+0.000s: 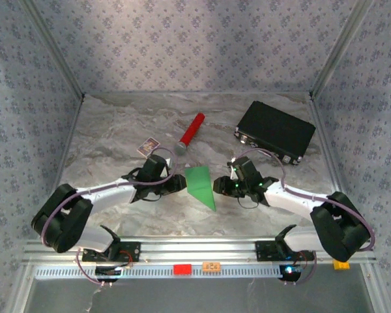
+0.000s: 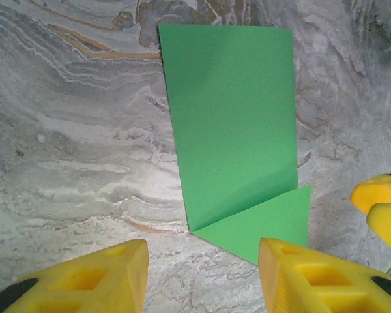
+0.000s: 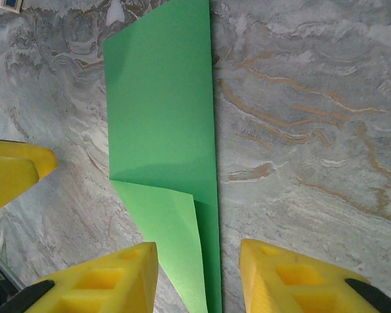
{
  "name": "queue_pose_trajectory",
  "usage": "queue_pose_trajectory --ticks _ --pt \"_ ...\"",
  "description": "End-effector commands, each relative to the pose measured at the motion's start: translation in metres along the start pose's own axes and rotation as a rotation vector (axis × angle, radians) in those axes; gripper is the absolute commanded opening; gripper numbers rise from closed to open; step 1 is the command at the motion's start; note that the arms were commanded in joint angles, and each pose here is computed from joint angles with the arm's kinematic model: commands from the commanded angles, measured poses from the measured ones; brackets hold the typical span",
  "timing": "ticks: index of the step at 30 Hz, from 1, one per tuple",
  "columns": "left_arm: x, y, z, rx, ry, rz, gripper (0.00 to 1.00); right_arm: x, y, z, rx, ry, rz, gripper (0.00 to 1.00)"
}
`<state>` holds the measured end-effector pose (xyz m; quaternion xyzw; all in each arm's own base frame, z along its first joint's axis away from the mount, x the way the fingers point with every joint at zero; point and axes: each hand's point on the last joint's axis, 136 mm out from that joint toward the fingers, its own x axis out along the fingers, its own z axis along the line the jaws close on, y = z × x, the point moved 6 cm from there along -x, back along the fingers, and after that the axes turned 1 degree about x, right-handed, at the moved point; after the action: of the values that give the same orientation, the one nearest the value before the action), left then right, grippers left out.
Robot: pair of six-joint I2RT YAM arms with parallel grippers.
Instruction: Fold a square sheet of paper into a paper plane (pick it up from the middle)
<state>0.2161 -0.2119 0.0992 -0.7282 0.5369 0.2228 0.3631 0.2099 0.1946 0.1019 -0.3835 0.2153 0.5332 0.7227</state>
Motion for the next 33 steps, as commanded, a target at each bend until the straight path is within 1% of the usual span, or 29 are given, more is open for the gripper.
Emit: queue_pose_trajectory --ticks 1,8,10,13,15,20,23,26,29,33 --pt "-0.009 -0.005 -0.004 0.027 0.009 -0.072 0.48 0.002 -0.004 0.003 -0.016 0.008 -0.023 0.40" --pt "-0.021 -0.007 -0.001 0.028 0.005 -0.153 0.49 0.008 -0.003 0.003 -0.027 0.008 -0.004 0.39" --pt "-0.024 -0.007 0.000 0.030 -0.002 -0.175 0.50 0.009 -0.003 0.002 -0.023 0.010 0.001 0.38" --pt "-0.028 -0.006 0.004 0.029 -0.019 -0.209 0.60 0.011 -0.002 0.003 -0.027 0.001 0.005 0.37" --pt "-0.031 -0.005 0.005 0.035 -0.024 -0.226 0.62 0.012 -0.002 0.004 -0.027 -0.004 0.005 0.36" --pt "-0.035 -0.005 0.008 0.034 -0.036 -0.257 0.75 0.017 -0.004 0.010 -0.033 -0.035 0.022 0.33" --pt "-0.035 -0.005 0.010 0.041 -0.055 -0.256 0.81 0.021 -0.005 0.011 -0.038 -0.039 0.034 0.32" --pt "-0.037 -0.006 0.011 0.046 -0.081 -0.252 0.91 0.023 -0.006 0.013 -0.042 -0.047 0.043 0.30" --pt "-0.037 -0.006 0.011 0.048 -0.082 -0.239 0.99 0.025 -0.007 0.012 -0.042 -0.044 0.047 0.29" --pt "-0.035 -0.005 0.010 0.044 -0.070 -0.205 1.00 0.029 -0.008 0.011 -0.035 -0.041 0.057 0.28"
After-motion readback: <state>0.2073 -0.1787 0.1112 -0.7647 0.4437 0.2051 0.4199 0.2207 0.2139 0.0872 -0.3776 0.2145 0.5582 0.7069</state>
